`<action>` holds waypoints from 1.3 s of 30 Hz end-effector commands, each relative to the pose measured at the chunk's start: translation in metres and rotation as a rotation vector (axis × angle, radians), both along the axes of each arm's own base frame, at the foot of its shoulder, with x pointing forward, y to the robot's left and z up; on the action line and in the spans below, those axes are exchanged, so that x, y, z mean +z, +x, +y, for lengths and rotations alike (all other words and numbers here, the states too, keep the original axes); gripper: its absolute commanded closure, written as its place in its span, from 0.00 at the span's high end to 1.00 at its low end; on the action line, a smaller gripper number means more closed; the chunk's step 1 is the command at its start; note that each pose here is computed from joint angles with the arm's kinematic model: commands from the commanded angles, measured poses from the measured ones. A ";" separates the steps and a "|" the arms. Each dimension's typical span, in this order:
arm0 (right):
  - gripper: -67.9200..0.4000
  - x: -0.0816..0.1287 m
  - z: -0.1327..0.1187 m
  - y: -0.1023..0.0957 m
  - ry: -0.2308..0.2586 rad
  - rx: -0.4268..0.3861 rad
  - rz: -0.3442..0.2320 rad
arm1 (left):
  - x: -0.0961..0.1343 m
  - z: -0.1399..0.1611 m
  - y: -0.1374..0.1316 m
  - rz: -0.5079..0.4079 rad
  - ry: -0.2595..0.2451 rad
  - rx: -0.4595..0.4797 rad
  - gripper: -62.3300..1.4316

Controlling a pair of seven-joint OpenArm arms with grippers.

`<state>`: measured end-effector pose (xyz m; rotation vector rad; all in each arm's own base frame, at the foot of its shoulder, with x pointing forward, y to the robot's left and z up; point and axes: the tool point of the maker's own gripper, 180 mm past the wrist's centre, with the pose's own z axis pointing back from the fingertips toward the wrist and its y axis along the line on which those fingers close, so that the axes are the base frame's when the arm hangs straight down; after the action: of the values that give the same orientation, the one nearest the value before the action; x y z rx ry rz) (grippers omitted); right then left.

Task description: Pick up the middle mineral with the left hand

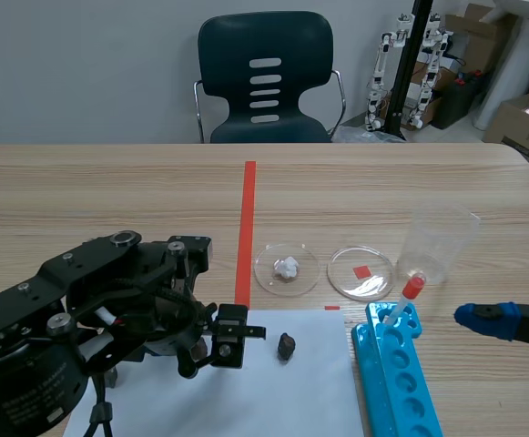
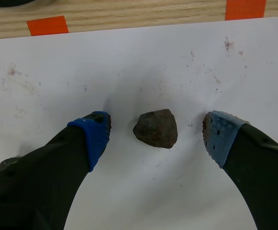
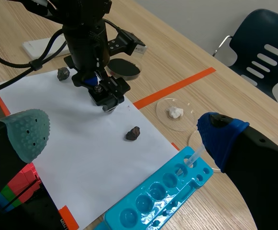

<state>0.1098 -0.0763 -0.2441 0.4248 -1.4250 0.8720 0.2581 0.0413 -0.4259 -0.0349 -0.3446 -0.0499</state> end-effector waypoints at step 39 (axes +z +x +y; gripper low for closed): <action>0.96 0.010 0.001 0.005 0.023 0.001 -0.033 | 0.029 0.012 0.026 -0.167 -0.029 0.024 0.23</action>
<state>0.1098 -0.0763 -0.2441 0.4248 -1.4250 0.8720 0.2812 0.0512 -0.4031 -0.0531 -0.4813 -0.0268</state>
